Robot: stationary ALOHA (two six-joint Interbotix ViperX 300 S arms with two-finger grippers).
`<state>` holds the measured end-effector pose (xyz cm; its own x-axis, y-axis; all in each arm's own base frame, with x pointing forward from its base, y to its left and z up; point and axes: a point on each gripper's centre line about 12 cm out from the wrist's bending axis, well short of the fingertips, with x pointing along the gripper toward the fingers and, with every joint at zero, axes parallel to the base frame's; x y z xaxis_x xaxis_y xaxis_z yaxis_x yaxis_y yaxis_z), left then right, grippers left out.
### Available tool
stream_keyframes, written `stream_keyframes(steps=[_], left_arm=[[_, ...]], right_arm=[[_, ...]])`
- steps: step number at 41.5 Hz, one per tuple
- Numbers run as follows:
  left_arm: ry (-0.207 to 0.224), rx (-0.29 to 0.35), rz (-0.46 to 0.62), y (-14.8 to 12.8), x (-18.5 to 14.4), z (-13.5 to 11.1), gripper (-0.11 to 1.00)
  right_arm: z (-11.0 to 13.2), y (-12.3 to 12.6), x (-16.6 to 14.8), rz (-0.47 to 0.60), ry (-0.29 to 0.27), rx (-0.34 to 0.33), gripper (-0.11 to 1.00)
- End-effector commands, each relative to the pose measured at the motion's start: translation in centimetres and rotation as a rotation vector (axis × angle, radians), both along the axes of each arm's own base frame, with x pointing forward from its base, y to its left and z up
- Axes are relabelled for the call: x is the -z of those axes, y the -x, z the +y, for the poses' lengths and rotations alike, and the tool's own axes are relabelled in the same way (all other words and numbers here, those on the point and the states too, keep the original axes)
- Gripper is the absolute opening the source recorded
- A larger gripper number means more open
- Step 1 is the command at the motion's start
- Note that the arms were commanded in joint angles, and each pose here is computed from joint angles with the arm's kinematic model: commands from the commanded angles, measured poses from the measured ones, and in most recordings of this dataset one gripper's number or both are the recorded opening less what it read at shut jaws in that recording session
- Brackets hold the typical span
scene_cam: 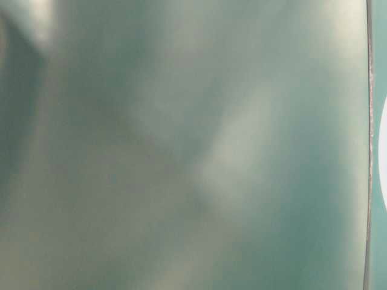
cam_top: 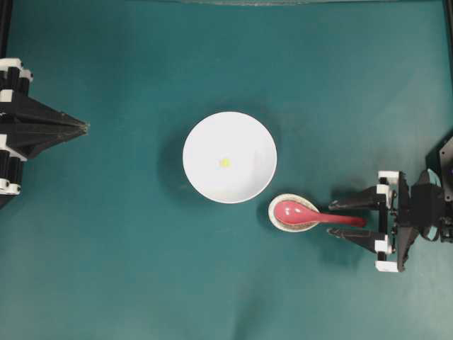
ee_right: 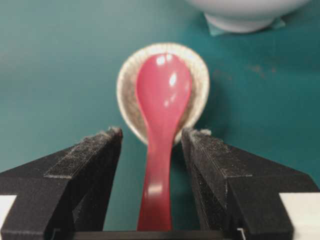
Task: Scoop the yellow hexagonal prism block from the bowl with a spoon using the right arm.
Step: 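Lower the right gripper and close it on the pink spoon handle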
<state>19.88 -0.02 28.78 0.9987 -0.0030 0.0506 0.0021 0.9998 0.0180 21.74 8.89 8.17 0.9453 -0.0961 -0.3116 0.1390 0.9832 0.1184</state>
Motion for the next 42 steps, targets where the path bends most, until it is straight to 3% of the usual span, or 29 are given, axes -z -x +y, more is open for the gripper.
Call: stream_keyframes(steps=[1, 42], left_arm=[[-0.003, 0.0, -0.012, -0.2, -0.5, 0.0, 0.0], [-0.003, 0.0, -0.012, -0.2, -0.5, 0.0, 0.0]], right_arm=[[0.3, -0.2, -0.1, -0.012, -0.004, 0.0, 0.58], [0.0, 0.0, 1.0, 0.029, 0.016, 0.021, 0.57]])
